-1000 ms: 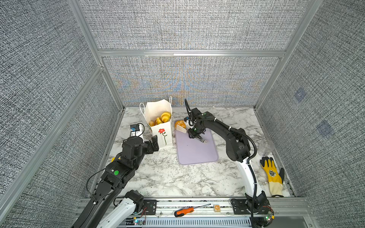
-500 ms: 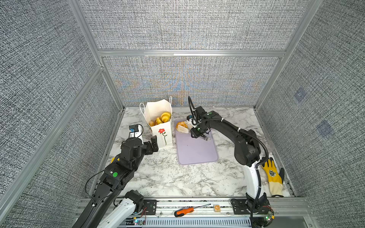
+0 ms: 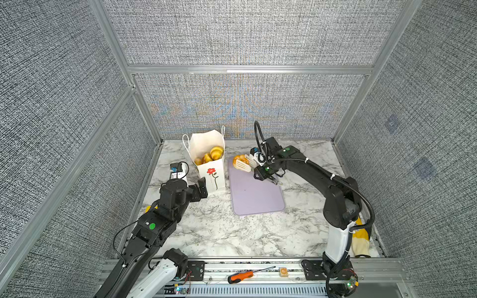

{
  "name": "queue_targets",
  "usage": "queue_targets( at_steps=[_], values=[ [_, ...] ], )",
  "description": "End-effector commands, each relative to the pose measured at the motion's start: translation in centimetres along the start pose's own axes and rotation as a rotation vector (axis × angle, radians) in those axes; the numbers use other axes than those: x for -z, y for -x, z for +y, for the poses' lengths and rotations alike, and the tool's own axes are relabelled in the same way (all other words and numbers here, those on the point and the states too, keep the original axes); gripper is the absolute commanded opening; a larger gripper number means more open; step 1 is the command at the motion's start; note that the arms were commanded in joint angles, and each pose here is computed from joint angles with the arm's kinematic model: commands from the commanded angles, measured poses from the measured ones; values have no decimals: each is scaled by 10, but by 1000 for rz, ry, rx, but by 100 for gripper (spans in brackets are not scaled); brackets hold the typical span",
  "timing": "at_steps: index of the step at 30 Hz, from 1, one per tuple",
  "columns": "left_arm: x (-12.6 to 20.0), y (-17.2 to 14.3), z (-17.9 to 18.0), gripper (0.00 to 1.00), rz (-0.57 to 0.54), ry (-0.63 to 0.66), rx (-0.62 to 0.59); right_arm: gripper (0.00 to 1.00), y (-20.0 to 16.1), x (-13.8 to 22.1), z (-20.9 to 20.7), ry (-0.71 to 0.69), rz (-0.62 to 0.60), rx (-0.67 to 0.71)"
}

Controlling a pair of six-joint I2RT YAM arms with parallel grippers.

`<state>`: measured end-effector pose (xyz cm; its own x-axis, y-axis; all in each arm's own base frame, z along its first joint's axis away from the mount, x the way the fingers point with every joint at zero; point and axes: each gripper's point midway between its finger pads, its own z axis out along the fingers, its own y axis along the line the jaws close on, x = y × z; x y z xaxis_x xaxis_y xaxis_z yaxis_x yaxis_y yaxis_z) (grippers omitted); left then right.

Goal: Pack bread into a paper bag
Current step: Pick up the bread from the tray, then place the bread in the paper bag.

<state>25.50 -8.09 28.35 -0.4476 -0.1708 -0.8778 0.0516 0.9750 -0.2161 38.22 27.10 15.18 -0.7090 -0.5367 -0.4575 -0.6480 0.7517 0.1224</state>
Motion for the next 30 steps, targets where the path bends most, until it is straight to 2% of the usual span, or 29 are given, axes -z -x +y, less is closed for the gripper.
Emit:
queue_targets(
  at_steps=[1,20,30],
  values=[
    [0,2,1,99,-9,5,5,45,6,15,6,20,-53,-3],
    [0,7,-1,99,-14,6,-6,46,-4,94,32,65,-198,-31],
    [-2,8,-2,99,-13,4,-12,46,5,126,65,130,-302,-16]
  ],
)
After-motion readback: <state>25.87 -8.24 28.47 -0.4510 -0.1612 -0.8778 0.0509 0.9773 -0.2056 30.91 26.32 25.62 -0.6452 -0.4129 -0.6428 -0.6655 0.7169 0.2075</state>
